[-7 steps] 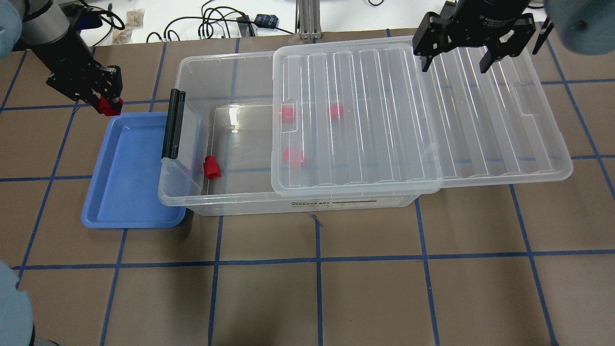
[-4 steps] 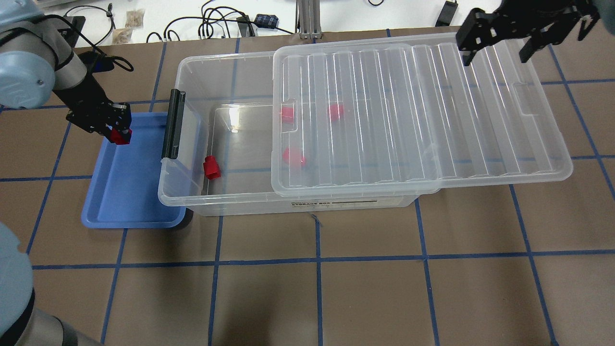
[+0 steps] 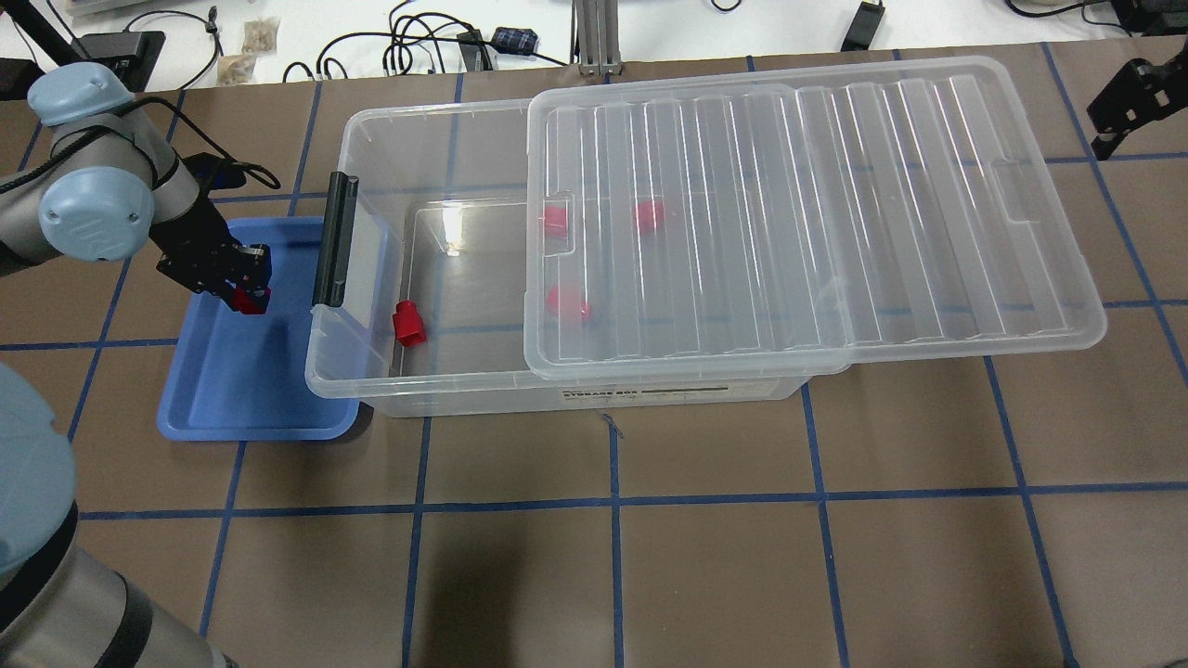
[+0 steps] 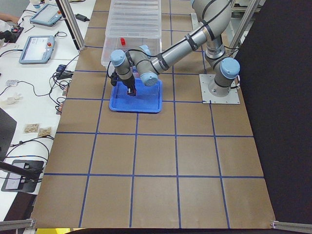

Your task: Place red block in blue tray from box

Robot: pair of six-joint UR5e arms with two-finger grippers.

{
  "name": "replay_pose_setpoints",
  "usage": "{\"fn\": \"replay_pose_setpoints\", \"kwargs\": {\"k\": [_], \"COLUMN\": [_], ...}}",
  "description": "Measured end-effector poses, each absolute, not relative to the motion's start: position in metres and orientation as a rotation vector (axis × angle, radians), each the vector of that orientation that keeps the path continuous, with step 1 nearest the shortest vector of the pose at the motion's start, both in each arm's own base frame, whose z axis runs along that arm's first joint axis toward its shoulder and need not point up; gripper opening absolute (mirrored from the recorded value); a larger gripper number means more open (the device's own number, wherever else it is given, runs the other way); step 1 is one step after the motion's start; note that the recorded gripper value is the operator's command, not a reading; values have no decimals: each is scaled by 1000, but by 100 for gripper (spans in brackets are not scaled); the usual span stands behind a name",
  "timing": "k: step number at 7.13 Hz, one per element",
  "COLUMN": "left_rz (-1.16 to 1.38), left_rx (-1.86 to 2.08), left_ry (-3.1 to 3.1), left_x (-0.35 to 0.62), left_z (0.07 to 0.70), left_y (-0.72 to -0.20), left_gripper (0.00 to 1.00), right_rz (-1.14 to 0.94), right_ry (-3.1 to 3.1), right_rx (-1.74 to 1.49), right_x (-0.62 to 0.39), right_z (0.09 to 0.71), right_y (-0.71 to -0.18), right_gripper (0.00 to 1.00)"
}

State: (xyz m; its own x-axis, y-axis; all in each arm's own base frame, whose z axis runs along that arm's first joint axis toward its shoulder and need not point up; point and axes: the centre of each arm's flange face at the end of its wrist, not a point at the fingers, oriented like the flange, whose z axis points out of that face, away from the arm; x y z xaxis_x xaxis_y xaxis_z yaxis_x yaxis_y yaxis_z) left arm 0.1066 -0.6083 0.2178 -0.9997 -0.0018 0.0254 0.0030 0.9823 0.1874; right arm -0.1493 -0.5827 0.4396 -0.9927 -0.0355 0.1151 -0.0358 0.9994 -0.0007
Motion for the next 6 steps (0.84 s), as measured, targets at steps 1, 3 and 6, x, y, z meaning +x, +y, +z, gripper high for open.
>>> {"fn": "replay_pose_setpoints", "kwargs": {"k": [1,3,6], "left_rz": [-309,-323,-330], "left_rx": [3,-2,-10], "left_ry": [-3097,-3091,-3088], "left_x": [112,116,116], "left_z": [209,197,192], "left_y": [-608,-609,-611], "left_gripper": [0,58,100], "right_rz": [-13,-48,-85], "right_ry": [-3023,-3044,-3130], "right_rx": [74,48,-41], "right_x": [-173,-185,-165], "right_z": [412,380,342], "right_y": [-595,-607,-607], "right_gripper": [100,100,100]}}
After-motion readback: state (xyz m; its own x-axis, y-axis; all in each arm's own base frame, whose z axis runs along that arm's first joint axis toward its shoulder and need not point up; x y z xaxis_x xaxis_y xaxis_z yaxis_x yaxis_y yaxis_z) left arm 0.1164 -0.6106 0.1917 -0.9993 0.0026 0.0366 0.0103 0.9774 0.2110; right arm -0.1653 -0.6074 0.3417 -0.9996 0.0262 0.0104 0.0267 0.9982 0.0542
